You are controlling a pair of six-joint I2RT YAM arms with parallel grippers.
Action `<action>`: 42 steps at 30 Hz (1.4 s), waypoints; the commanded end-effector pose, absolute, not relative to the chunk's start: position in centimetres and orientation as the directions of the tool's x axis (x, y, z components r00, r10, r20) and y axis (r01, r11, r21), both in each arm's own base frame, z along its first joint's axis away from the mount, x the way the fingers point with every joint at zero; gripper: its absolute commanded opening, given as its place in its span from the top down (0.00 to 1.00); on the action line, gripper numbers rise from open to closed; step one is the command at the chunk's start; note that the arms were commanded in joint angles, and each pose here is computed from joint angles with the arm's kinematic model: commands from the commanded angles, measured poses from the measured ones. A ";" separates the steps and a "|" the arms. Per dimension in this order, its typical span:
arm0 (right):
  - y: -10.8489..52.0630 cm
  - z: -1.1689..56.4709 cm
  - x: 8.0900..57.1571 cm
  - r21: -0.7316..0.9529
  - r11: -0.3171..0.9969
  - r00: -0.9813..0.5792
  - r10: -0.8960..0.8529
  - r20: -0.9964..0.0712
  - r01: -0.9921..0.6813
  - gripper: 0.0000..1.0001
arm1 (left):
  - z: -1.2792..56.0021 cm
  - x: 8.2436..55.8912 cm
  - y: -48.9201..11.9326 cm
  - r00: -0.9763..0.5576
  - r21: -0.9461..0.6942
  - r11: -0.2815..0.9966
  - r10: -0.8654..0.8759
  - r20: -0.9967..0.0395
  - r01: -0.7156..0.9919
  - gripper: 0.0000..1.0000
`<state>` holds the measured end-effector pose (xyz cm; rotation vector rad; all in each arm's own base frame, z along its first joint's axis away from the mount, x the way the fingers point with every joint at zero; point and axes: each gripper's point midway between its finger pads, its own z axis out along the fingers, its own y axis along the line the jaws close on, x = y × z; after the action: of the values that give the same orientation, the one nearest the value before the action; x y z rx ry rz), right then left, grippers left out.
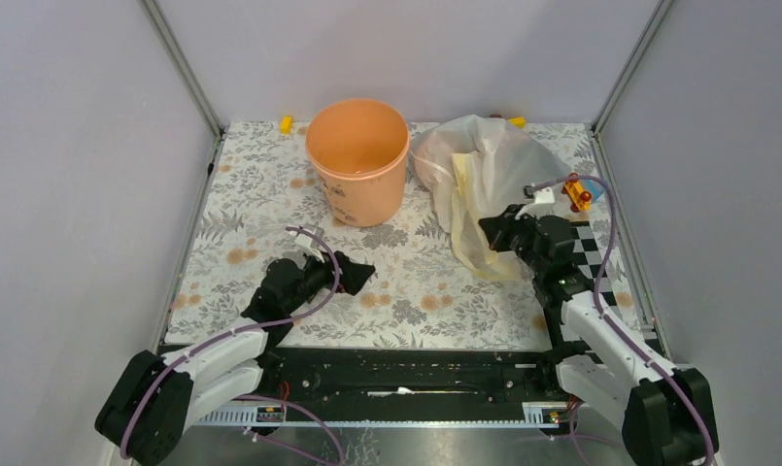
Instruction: Put the trash bags into the trash bin
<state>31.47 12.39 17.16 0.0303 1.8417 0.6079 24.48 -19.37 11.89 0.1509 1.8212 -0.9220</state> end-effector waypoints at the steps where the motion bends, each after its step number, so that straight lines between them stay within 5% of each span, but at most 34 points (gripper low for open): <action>1: 19.8 21.4 29.6 0.351 0.745 -0.324 0.190 -0.927 -0.568 1.00 | 15.8 25.1 -21.6 -0.331 -0.443 0.658 -0.297 -0.896 0.609 0.03; 8: 25.7 24.6 23.2 0.352 0.593 -0.345 0.129 -0.930 -0.724 1.00 | 15.5 25.1 -22.8 -0.341 -0.431 0.654 -0.269 -0.901 0.622 0.05; 15: 24.3 23.7 17.3 0.547 0.492 -0.529 0.191 -0.827 -0.677 1.00 | 15.3 24.9 -24.0 -0.335 -0.399 0.663 -0.229 -0.914 0.634 0.13; 21: 22.8 24.5 14.2 0.627 0.458 -0.610 0.207 -0.765 -0.631 1.00 | 14.0 26.0 -24.9 -0.356 -0.379 0.693 -0.186 -0.916 0.613 0.07; 36: 21.2 27.0 13.5 0.646 0.539 -0.670 0.189 -0.718 -0.540 1.00 | 18.9 24.1 -24.8 -0.021 -0.183 0.752 -0.219 -0.975 0.633 0.01; 42: 21.3 27.7 13.7 0.647 0.537 -0.666 0.196 -0.720 -0.541 1.00 | 19.8 25.8 -27.5 0.085 -0.029 0.817 -0.095 -0.992 0.576 0.01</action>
<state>13.85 21.33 25.68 -0.2863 2.0270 1.1686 23.35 -26.78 15.79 0.4701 1.5334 -0.6648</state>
